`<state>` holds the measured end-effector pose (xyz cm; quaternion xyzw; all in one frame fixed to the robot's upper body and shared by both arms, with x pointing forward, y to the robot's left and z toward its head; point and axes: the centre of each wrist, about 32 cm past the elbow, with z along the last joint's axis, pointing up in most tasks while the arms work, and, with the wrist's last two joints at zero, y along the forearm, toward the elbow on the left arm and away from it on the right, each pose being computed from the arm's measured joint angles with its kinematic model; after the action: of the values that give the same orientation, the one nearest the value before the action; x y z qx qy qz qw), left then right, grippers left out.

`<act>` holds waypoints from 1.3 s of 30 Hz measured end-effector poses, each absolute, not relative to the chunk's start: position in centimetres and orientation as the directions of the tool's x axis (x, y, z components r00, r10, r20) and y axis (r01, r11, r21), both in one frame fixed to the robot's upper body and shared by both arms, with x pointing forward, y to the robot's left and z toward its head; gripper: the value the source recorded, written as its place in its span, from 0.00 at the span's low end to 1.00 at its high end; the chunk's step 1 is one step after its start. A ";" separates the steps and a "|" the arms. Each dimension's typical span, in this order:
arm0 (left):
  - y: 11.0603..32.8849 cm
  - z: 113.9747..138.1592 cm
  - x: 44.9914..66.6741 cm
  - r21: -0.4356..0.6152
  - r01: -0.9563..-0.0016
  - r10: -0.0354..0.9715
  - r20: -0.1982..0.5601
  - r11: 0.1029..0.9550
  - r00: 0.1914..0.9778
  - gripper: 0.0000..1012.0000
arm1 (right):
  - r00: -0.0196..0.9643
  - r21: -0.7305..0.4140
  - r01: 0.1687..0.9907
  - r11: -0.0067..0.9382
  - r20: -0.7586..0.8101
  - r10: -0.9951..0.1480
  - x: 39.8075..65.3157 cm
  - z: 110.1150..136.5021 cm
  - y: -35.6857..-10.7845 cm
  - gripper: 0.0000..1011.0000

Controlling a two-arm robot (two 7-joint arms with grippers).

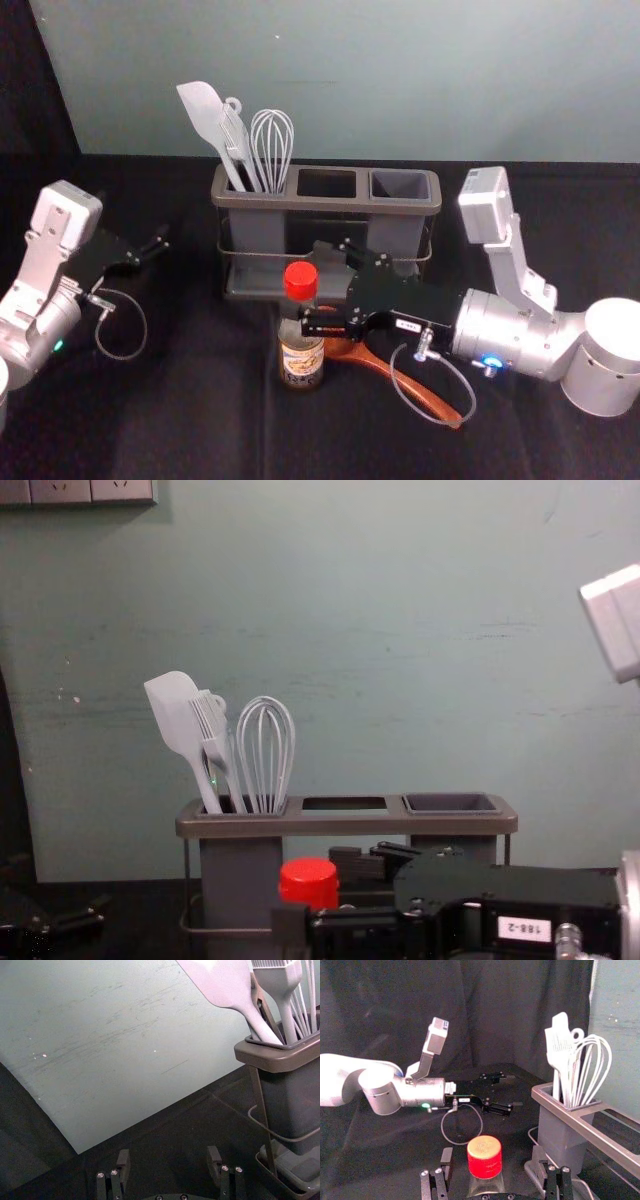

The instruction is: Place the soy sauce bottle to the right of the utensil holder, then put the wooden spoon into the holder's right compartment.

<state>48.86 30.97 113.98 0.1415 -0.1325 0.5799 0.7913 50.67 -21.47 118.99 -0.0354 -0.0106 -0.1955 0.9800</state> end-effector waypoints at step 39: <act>31.0 114.0 48.9 0.070 -0.955 0.880 0.374 0.287 0.292 0.99 | 0.925 -0.088 0.380 0.921 0.061 -0.376 51.1 119.1 -20.6 0.51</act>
<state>48.86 30.97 113.98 0.1415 -0.1325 0.5799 0.7913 51.10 -20.65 119.13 -0.0492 -0.0214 -0.1930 0.9797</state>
